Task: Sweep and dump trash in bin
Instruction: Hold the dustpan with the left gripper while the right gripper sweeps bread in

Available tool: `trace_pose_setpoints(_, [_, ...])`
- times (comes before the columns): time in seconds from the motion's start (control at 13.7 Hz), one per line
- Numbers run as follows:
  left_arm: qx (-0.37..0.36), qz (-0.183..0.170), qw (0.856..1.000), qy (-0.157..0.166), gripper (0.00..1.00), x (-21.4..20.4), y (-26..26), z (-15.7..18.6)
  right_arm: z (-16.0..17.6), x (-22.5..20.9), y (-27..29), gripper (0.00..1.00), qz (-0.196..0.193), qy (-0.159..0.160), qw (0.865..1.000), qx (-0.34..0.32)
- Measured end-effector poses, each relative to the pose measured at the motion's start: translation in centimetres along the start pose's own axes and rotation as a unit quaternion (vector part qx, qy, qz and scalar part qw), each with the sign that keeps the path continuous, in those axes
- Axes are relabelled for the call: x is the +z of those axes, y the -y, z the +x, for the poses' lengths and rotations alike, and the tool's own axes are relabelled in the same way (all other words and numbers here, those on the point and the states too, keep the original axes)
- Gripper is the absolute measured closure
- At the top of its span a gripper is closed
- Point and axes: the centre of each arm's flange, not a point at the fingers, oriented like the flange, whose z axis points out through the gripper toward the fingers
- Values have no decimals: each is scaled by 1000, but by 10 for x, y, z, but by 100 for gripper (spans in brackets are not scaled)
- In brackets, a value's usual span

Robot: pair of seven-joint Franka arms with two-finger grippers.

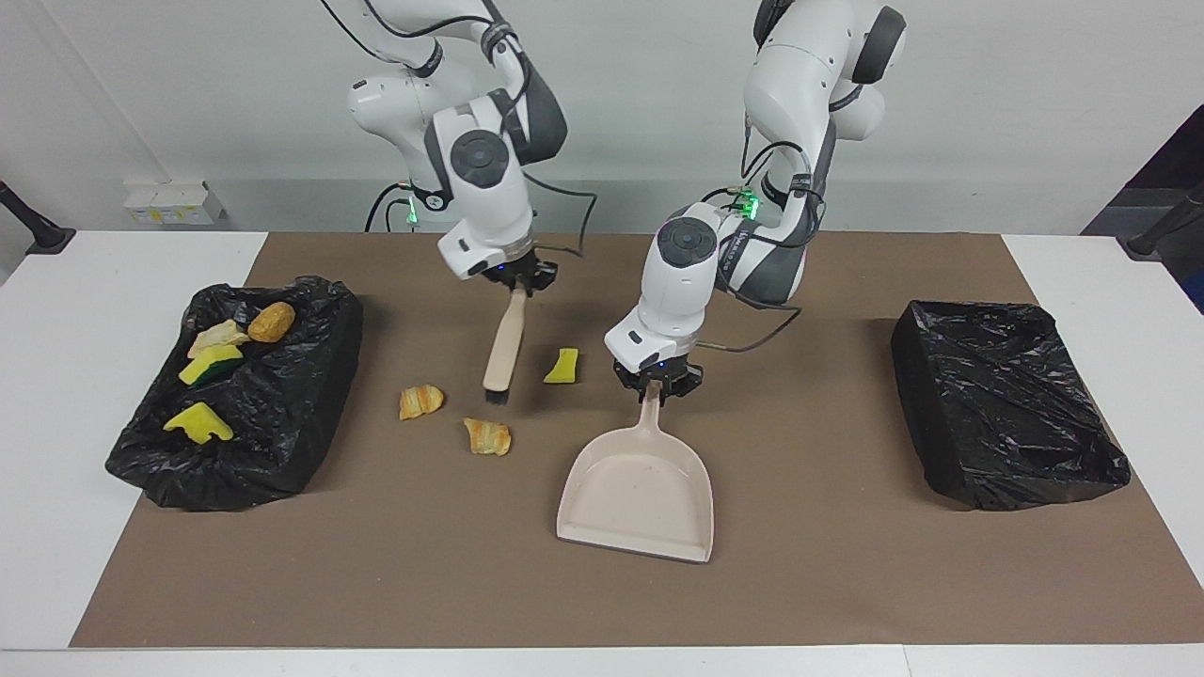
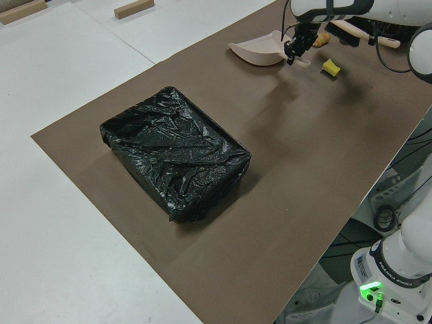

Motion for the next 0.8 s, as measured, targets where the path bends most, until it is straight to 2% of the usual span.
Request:
trace_pose_setpoints(0.22, [103,14,994,24,69,-45,51,-5,35,4,-60,74,-4,4,999,-32])
trace_pose_setpoints(0.37, [170,16,984,47,69,-82,84,-17,47,6,-86,74,-5,4,999,-41])
trace_pose_setpoints(0.59, [291,6,953,85,69,-118,123,-47,50,7,-94,74,-19,1,999,-50])
trace_pose_setpoints(0.8, [370,-7,922,113,69,-106,129,-78,50,10,-93,74,-31,-9,998,-58])
